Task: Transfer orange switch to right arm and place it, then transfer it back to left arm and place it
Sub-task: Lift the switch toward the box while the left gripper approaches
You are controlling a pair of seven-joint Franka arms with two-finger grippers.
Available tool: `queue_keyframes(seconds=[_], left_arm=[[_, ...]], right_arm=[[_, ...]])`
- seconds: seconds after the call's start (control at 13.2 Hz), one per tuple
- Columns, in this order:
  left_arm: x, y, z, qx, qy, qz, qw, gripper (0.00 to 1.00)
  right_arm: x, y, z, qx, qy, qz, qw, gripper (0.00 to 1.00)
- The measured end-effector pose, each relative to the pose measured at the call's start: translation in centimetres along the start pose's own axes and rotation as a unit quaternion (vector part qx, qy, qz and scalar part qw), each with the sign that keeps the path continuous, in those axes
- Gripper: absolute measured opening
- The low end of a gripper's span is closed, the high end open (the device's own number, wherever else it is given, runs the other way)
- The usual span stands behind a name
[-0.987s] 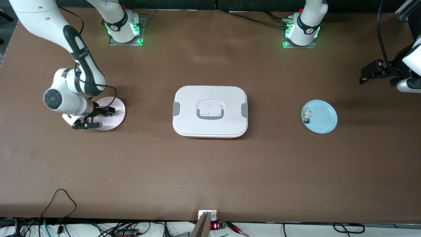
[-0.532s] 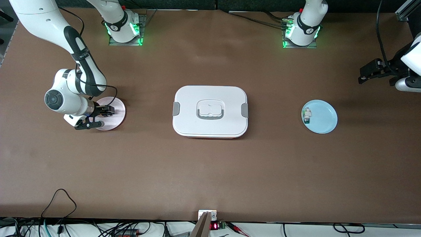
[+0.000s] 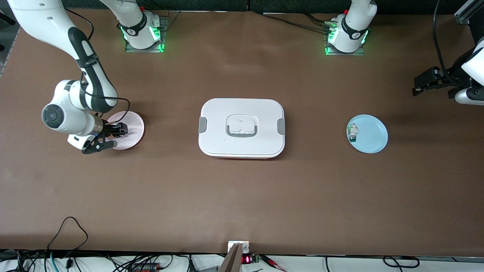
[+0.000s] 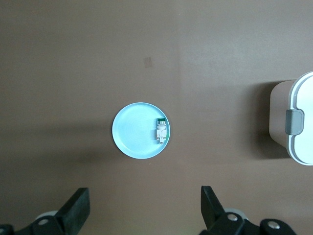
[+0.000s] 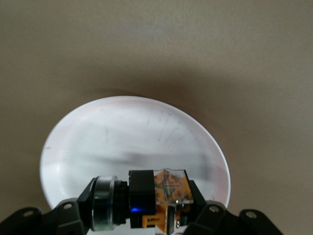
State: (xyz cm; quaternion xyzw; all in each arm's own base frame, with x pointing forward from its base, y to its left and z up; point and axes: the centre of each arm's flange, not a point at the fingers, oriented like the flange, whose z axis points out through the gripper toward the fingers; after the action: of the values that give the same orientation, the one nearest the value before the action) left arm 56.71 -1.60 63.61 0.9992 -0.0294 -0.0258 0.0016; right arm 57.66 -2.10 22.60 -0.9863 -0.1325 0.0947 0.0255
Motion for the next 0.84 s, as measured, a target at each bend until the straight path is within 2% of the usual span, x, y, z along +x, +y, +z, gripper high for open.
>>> queue_keyframes(seconds=[0.23,0.46,0.61,0.84], left_arm=[[0.0,-0.1,0.0,0.000,0.000,-0.001,1.000,1.00],[0.0,-0.1,0.0,0.000,0.000,-0.001,1.000,1.00],[0.0,-0.1,0.0,0.000,0.000,-0.001,1.000,1.00],[0.0,-0.1,0.0,0.000,0.000,-0.001,1.000,1.00]], right_arm=[[0.7,-1.0,-7.2,0.040,0.009,0.007,0.999,0.73],[1.0,-2.1,-13.4,0.047,0.024,-0.006,0.999,0.73],[1.6,-3.8,-17.5,0.042,0.049,-0.029,0.998,0.73],[2.2,-8.0,-24.1,0.032,0.106,-0.077,0.991,0.73]])
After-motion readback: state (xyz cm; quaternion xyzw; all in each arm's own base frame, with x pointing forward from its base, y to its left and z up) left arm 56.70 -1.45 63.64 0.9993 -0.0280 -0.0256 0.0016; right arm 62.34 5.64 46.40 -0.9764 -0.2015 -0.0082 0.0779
